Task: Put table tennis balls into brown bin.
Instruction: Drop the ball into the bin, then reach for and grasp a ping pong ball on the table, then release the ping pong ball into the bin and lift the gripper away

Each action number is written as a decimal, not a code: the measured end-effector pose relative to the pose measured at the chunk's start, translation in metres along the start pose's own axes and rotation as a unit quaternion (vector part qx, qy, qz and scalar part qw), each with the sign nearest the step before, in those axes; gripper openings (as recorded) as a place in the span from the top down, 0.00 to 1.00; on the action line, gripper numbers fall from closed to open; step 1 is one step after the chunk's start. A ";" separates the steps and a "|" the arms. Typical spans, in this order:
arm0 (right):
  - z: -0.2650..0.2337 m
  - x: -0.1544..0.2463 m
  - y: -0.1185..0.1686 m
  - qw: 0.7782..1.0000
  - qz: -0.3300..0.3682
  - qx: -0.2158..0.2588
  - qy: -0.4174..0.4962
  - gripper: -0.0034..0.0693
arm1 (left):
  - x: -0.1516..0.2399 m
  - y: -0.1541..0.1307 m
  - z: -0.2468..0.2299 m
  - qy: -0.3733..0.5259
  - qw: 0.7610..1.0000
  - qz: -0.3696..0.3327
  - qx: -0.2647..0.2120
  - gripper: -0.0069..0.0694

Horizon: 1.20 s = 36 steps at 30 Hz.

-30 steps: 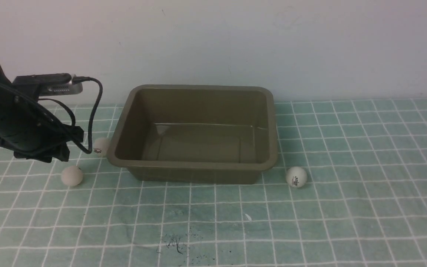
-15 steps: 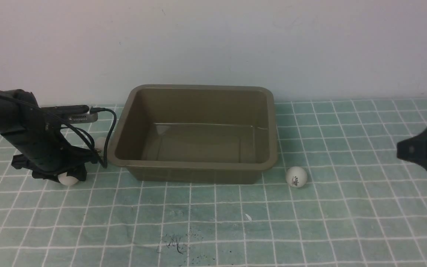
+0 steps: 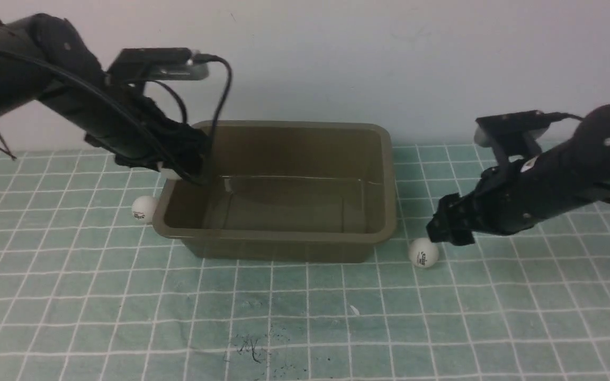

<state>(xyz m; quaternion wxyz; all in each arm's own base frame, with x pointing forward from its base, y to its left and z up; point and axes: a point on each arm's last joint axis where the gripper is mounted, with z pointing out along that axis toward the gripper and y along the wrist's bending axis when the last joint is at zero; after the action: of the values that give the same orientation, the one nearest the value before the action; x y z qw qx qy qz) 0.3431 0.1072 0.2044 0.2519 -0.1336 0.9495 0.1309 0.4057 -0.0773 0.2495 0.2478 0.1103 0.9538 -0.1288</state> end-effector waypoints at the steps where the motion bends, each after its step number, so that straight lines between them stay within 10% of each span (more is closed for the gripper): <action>1: 0.012 -0.003 0.003 1.000 -0.003 -0.003 0.013 0.23 | 0.002 -0.010 0.010 0.009 1.000 0.014 0.010 0.46; 8: 0.066 0.006 -0.001 0.998 0.005 -0.002 0.065 0.26 | 0.001 -0.031 0.037 0.027 0.999 0.025 0.021 0.16; 10: 0.071 0.006 -0.004 0.998 0.002 0.008 0.061 0.41 | -0.011 -0.024 0.021 0.015 1.000 0.016 0.007 0.15; 13: 0.068 0.004 -0.006 0.998 0.005 0.019 0.057 0.47 | -0.021 -0.008 -0.002 0.011 1.000 0.005 -0.021 0.32; 17: 0.033 -0.009 -0.003 0.999 0.004 0.022 0.036 0.46 | -0.023 0.043 -0.034 0.014 0.995 -0.030 -0.093 0.79; 23: -0.031 -0.047 0.033 0.997 -0.016 -0.020 -0.072 0.46 | -0.011 0.090 -0.021 0.042 0.991 -0.077 -0.097 0.90; 29: -0.018 -0.083 0.072 0.991 -0.069 -0.066 -0.097 0.43 | -0.002 0.094 0.035 0.072 0.995 -0.055 -0.052 0.65; 36: -0.059 -0.116 0.084 0.987 -0.096 -0.079 -0.101 0.17 | 0.006 0.103 0.081 0.067 0.995 -0.064 -0.048 0.18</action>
<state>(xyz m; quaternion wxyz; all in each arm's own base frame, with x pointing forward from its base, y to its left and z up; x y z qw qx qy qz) 0.3868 0.1887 0.3288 0.3467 -0.2301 0.8884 0.1937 0.4646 -0.0038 0.1580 0.1797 0.0455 0.9785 -0.0903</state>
